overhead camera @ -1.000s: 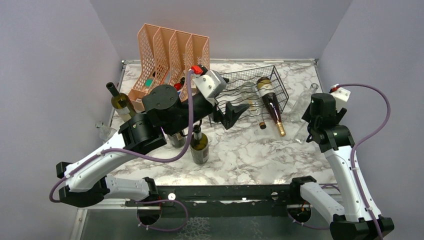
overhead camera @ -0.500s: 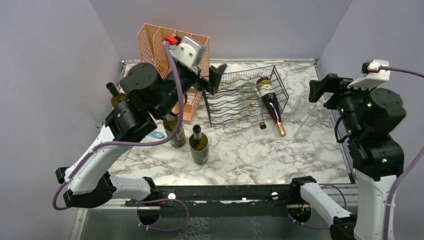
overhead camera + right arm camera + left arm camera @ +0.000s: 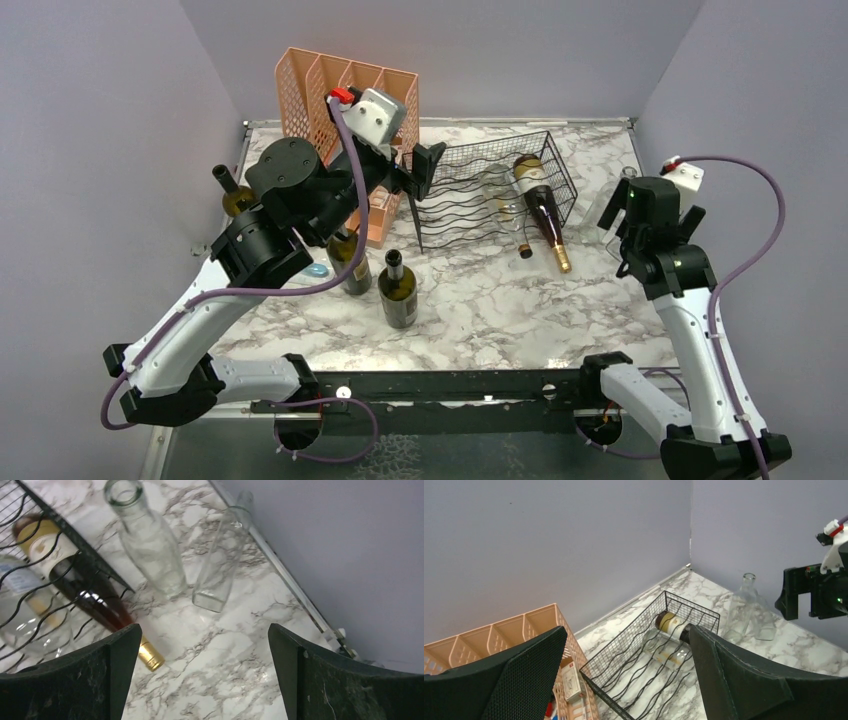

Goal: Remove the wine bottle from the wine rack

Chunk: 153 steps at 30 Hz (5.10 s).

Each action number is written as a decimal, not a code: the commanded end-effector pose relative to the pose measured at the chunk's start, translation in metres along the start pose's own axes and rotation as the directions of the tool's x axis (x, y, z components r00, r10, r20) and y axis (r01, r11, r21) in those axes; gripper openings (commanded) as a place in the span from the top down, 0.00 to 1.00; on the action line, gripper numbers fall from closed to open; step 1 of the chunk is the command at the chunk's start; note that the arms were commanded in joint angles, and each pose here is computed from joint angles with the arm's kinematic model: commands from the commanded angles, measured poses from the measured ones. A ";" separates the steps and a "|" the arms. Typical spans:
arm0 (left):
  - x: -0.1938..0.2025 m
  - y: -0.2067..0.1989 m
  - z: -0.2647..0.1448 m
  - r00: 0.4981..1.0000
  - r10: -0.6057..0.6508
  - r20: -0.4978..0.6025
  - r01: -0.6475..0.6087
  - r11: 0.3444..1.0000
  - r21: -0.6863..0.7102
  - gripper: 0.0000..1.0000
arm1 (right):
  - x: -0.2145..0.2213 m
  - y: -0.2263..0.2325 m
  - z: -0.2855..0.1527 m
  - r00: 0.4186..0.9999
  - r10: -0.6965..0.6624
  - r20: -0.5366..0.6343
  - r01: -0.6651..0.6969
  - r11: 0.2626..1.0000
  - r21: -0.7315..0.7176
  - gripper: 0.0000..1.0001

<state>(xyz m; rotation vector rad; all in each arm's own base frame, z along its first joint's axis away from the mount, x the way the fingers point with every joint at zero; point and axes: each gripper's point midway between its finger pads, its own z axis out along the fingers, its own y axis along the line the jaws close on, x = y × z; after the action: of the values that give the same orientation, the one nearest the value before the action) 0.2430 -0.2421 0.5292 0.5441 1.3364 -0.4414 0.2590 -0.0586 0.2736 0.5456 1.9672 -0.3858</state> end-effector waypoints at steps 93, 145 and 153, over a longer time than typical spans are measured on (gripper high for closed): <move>0.013 -0.110 0.036 0.883 -0.373 -0.284 0.462 0.798 0.387 0.02 | -0.072 0.165 -0.173 0.960 0.045 0.277 0.278 -0.010 -0.961 0.97; 0.239 -0.187 0.049 0.889 -0.006 -0.457 0.106 0.975 0.194 1.00 | -0.098 0.001 -0.209 0.920 0.124 0.372 0.159 0.749 -0.644 0.00; 0.263 -0.193 0.051 0.839 0.035 -0.543 0.082 0.978 0.190 0.89 | -0.091 0.011 -0.207 0.924 0.108 0.366 0.182 0.719 -0.671 0.00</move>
<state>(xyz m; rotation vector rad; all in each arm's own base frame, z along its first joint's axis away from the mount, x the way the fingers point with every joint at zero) 0.2086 -0.4162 0.2360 0.9155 1.8809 -0.4772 0.1449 0.0328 0.4449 -0.0477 1.5789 0.2427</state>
